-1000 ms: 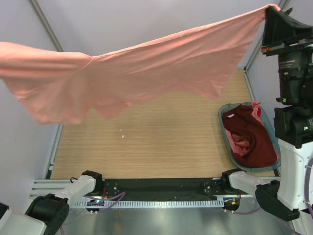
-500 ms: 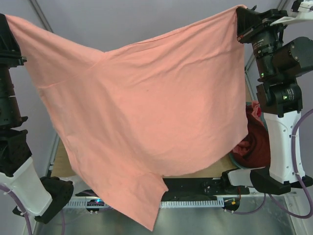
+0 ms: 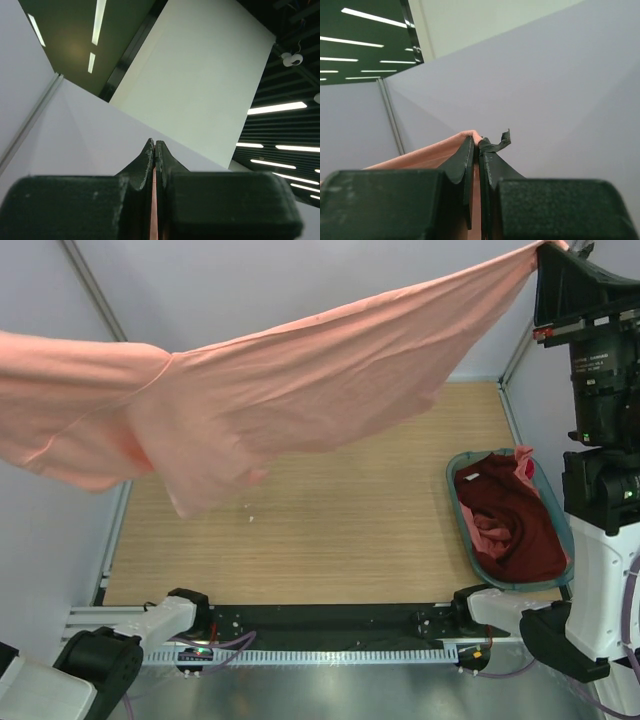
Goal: Fold and stack the t-shirts
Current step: Flatten the tshirt out
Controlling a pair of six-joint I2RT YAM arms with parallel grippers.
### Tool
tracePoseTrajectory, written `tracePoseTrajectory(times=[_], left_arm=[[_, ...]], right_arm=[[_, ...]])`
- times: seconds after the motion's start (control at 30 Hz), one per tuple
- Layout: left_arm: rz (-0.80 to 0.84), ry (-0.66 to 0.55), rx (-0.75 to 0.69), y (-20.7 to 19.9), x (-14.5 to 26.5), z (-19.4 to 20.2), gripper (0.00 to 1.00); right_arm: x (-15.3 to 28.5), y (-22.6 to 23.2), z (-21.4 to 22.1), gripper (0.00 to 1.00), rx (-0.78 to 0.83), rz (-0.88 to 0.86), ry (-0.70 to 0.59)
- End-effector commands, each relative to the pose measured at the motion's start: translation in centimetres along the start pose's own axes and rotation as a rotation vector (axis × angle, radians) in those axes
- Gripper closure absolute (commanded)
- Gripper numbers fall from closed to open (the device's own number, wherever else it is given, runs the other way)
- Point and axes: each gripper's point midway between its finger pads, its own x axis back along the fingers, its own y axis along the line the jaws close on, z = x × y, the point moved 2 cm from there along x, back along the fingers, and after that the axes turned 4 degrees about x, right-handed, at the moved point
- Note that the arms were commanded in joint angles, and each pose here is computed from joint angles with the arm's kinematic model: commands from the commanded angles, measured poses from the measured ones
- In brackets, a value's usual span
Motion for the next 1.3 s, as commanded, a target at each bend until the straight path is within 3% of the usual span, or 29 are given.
tracePoseTrajectory(times=[0.0, 0.13, 0.23, 0.53, 0.9, 1.27], left_arm=[[-0.006, -0.051, 0.101, -0.4, -0.3, -1.0, 0.99], [0.0, -0.087, 0.143, -0.8, 0.4, -2.6, 0.99], [-0.028, -0.11, 0.152, -0.3, 0.0, -2.9, 1.0], [-0.039, -0.049, 0.203, 0.2, -2.1, 0.1, 0.99], [0.036, -0.079, 0.285, -1.2, 0.5, -3.7, 1.0], [-0.046, 0.074, 0.139, 1.1, -2.0, 4.7, 1.0]], right_arm=[[0.9, 2.0, -6.9, 0.99, -0.045, -0.065, -0.226], [1.7, 3.6, -11.2, 0.99, -0.055, -0.122, -0.336], [1.4, 3.7, -12.2, 0.99, -0.054, -0.126, -0.378], [0.4, 3.0, -10.4, 0.99, -0.065, -0.11, -0.37], [3.7, 5.1, -12.9, 0.99, -0.152, -0.205, -0.385], [0.2, 2.7, -5.0, 0.99, -0.158, -0.138, -0.247]])
